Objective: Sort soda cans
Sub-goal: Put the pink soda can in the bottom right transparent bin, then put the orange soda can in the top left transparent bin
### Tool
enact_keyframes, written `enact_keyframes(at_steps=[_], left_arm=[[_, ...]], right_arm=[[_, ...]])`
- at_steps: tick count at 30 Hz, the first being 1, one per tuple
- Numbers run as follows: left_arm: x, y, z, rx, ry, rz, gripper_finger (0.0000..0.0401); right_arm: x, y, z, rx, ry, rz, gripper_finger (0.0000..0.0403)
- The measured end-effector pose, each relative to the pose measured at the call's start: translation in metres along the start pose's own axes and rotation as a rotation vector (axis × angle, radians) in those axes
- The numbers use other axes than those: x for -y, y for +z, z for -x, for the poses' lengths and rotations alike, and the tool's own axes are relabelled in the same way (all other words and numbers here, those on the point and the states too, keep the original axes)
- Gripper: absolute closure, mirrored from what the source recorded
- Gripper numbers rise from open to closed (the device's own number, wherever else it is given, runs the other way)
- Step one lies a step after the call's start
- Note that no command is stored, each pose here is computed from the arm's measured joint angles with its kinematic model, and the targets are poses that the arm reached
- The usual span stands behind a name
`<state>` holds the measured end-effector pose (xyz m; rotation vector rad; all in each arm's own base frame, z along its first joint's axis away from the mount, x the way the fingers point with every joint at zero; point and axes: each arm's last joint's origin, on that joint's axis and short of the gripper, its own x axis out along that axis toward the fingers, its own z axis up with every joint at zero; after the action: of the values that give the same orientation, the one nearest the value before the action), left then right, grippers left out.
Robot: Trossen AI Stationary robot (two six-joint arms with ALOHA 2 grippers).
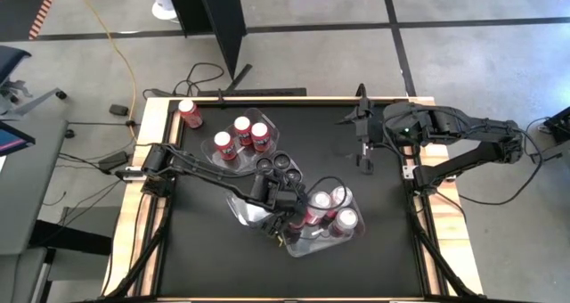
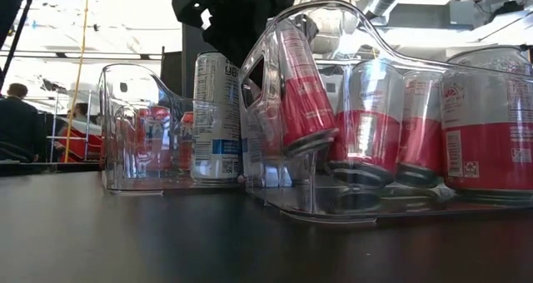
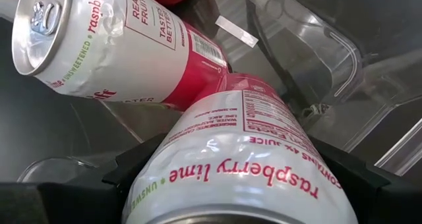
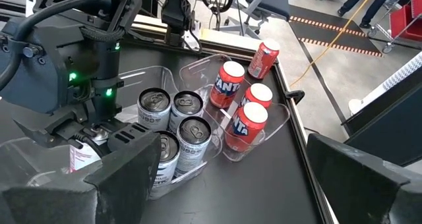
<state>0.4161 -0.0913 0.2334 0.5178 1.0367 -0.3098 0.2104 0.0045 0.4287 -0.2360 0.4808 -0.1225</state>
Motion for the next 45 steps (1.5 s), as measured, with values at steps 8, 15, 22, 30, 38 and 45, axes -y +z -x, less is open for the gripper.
enact_keyframes(at_steps=[8, 15, 22, 30, 38, 45], left_arm=[[0.000, 0.001, -0.003, 0.007, 0.013, 0.033, 0.0071], [-0.002, 0.002, -0.002, 0.014, 0.035, 0.052, 0.0026], [-0.002, 0.002, -0.002, 0.019, 0.051, 0.057, 0.0041], [0.001, 0.004, 0.003, -0.010, 0.084, 0.048, 0.0041], [0.004, 0.014, 0.019, -0.026, 0.111, 0.033, 0.0040], [0.010, 0.023, 0.033, -0.027, 0.117, 0.021, 0.0040]], right_arm=[[0.000, 0.000, 0.000, 0.000, 0.000, -0.001, 0.0006], [0.000, 0.000, 0.000, -0.001, 0.001, -0.004, 0.0006], [0.000, 0.000, 0.000, -0.001, 0.001, -0.004, 0.0006], [0.000, 0.000, 0.000, -0.004, 0.001, -0.003, 0.0006], [0.000, 0.000, 0.000, -0.004, 0.001, -0.007, 0.0006], [-0.001, -0.001, 0.000, -0.011, 0.004, -0.008, 0.0006]])
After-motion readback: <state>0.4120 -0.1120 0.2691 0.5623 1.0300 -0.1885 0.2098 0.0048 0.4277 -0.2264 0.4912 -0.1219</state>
